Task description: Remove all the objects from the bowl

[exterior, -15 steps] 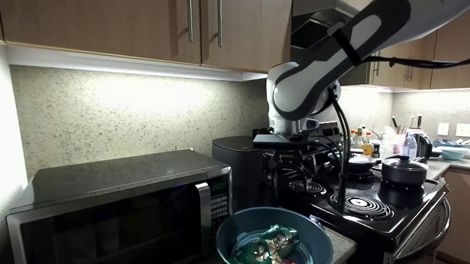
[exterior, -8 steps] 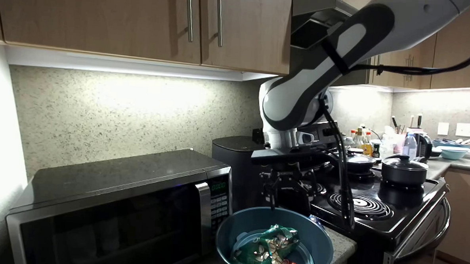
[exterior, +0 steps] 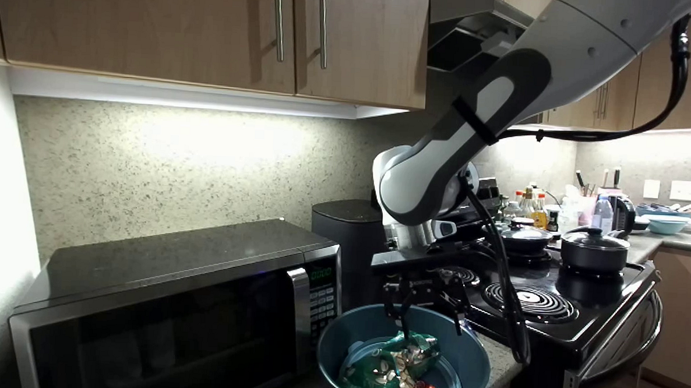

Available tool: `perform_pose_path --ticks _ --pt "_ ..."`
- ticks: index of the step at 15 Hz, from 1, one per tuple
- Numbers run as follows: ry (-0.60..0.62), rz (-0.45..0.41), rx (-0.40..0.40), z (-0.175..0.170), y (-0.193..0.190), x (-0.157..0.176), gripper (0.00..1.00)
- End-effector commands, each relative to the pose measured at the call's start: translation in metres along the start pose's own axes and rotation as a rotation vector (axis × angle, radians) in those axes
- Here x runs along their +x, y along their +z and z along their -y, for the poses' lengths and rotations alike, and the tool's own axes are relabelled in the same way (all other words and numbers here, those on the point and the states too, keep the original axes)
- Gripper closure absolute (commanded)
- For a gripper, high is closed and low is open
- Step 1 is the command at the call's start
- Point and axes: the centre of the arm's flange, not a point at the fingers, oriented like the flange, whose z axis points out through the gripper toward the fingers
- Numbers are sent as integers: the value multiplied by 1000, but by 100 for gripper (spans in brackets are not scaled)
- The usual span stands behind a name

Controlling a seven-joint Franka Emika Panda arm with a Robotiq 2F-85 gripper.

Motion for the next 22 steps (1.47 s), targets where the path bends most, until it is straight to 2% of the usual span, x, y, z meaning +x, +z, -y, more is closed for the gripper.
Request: perform_pose_path --ticks 1,2,7,8,9,13,19,22 --pt "23 -10 26 3 2 0 0" --pt "44 -6 48 10 6 -1 0" --pt "83 -117 105 43 32 0 0" --pt "89 -126 105 46 38 0 25" --pt "94 -131 100 49 43 -1 26" --pt "122 -148 94 56 46 -1 52" --pt "198 -127 149 35 10 -4 89" --pt "226 -128 210 7 -24 -6 95"
